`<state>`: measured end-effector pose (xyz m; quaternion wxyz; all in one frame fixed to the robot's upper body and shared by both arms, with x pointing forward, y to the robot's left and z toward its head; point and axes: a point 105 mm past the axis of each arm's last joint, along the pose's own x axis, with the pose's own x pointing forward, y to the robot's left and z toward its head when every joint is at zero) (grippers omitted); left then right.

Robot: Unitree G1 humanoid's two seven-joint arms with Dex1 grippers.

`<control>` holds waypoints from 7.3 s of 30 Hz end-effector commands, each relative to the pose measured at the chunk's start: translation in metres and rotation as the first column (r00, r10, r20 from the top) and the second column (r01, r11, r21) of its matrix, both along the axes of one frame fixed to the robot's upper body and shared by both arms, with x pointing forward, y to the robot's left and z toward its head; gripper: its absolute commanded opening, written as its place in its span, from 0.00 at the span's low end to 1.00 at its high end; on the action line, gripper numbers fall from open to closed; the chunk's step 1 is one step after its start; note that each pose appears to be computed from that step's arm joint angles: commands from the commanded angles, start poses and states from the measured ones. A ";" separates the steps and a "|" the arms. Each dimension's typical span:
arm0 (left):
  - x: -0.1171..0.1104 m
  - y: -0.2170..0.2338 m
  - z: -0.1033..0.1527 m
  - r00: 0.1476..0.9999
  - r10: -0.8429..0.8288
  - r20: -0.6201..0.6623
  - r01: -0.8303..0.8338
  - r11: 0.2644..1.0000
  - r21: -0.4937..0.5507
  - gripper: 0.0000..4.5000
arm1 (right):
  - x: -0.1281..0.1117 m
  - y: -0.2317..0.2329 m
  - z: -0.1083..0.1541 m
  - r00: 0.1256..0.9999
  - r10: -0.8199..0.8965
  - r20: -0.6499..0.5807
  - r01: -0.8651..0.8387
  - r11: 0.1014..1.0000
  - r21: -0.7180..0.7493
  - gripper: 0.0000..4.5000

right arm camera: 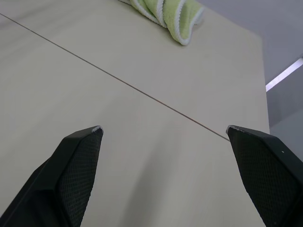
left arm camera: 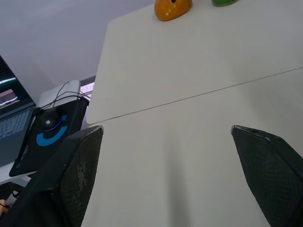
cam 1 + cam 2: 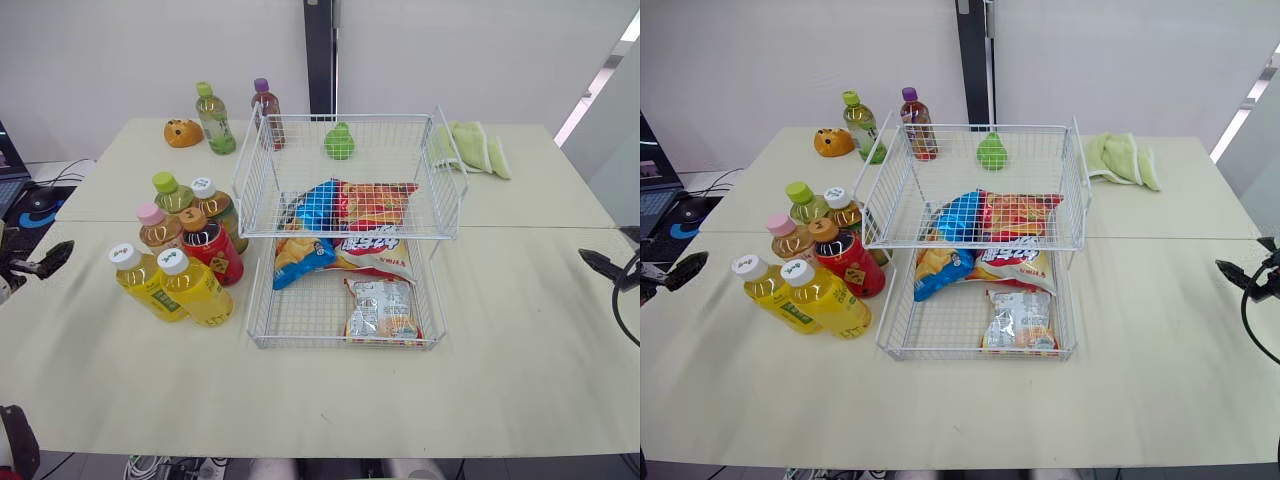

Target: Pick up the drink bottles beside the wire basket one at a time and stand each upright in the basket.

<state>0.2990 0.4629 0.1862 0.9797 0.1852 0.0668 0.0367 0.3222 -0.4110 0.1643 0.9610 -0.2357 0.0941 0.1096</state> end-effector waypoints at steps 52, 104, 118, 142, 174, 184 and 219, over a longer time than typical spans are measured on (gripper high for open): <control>-0.058 -0.043 -0.017 0.980 -0.133 0.148 0.171 0.942 -0.287 1.00 | -0.079 0.330 0.164 0.277 0.931 0.237 -0.961 0.264 0.086 1.00; -0.071 -0.147 0.005 0.942 -0.260 0.213 0.319 0.892 -0.321 1.00 | -0.084 0.354 0.107 0.127 0.972 0.197 -0.988 0.105 0.118 1.00; -0.031 -0.155 0.009 0.904 -0.357 0.235 0.415 0.862 -0.290 0.87 | -0.089 0.349 0.110 0.218 0.953 0.211 -0.973 0.195 0.126 1.00; -0.066 -0.122 0.098 0.850 -0.485 0.203 0.522 0.828 -0.206 0.30 | -0.084 0.354 0.119 0.211 0.943 0.258 -0.973 0.177 0.149 1.00; 0.016 -0.319 0.275 0.082 -0.962 0.261 0.995 0.095 0.040 0.30 | -0.096 0.317 0.124 0.577 0.755 0.312 -0.810 0.577 0.102 1.00; 0.055 -0.409 0.237 -0.039 -0.977 0.208 0.998 -0.028 0.056 0.30 | -0.103 0.301 0.112 0.728 0.612 0.309 -0.666 0.739 0.104 1.00; 0.090 -0.451 0.230 0.120 -0.935 0.335 0.991 0.134 0.019 0.98 | -0.104 0.300 0.105 0.785 0.535 0.312 -0.592 0.796 0.127 1.00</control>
